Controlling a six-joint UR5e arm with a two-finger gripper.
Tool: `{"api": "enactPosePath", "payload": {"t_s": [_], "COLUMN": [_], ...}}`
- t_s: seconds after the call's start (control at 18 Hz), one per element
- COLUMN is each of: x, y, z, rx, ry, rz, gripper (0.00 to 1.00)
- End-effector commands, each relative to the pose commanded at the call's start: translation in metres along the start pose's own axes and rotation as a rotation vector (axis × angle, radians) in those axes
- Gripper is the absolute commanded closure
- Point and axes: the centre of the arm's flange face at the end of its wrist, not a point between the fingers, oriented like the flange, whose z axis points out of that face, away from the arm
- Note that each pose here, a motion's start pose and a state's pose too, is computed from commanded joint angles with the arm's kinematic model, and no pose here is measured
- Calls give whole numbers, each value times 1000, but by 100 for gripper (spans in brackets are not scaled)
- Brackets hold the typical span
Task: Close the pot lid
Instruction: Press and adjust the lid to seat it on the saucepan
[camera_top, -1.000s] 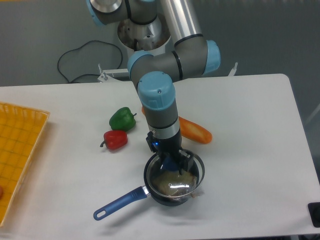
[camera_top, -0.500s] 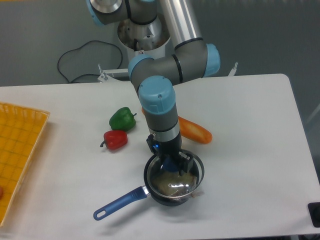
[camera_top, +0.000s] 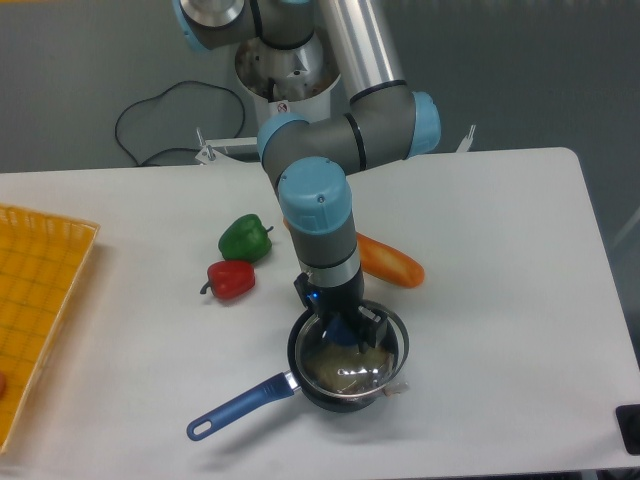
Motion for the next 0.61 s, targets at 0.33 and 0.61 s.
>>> {"api": "enactPosePath", "payload": {"t_s": [0.33,0.61], "x": [2,5], "y": [0,-4], "z": [2,4], "rx": [-3,-3], "ry": [5,8], "rz": [2,8], "gripper": [40,40]}}
